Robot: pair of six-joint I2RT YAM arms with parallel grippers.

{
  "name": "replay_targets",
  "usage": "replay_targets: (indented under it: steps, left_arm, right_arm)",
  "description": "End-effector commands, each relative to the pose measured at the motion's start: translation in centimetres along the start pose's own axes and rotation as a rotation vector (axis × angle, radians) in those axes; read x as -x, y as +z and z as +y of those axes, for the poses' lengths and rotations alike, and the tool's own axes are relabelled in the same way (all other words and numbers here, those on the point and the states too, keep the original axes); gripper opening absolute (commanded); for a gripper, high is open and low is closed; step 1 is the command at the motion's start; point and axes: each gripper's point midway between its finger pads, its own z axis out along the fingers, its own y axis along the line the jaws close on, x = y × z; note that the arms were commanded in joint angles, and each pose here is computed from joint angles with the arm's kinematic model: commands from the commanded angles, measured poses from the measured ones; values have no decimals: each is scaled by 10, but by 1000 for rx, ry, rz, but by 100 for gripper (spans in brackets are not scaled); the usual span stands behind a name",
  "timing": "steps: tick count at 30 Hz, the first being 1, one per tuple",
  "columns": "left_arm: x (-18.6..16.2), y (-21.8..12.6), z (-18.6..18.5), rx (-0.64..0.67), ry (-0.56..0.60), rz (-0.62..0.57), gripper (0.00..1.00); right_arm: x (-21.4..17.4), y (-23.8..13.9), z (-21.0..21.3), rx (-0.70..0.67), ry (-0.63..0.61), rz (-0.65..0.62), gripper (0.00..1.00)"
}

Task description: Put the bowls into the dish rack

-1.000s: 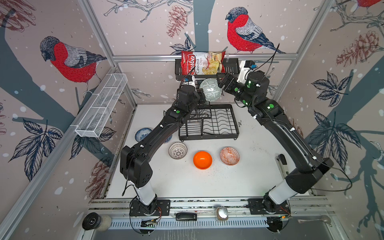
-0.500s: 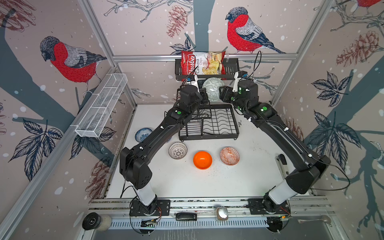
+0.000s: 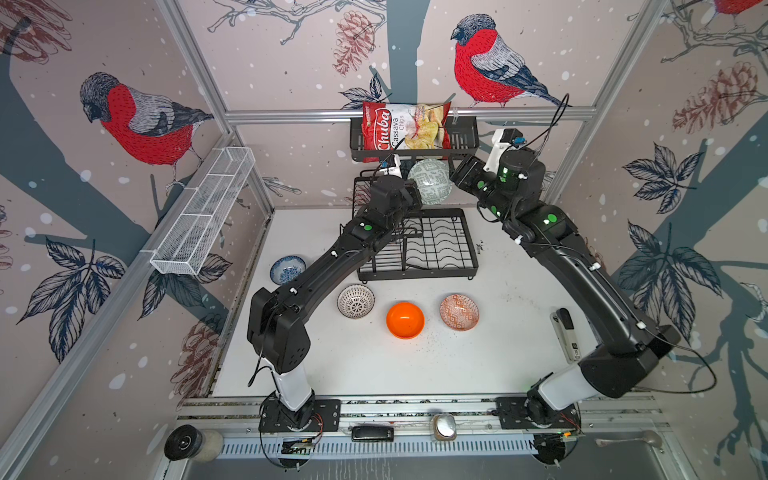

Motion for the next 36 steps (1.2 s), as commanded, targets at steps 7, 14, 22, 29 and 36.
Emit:
replay_targets:
  steps: [7,14,22,29,36]
  left_arm:
    - [47,3,-20,-17,-13,-238,0]
    - [43,-4,-29,-5,9,-305,0]
    - [36,-10,-31,5,16,-351,0]
    - [43,-17,-28,30,39,-406,0]
    - [45,-22,-22,55,53,-453,0]
  right_arm:
    - [7,9,44,238,354,26,63]
    - [2,24,34,271,479,56,61]
    - [2,45,22,273,603,69,59]
    - [-15,55,5,231,679,95,58]
    - [-16,57,-1,218,707,94,58]
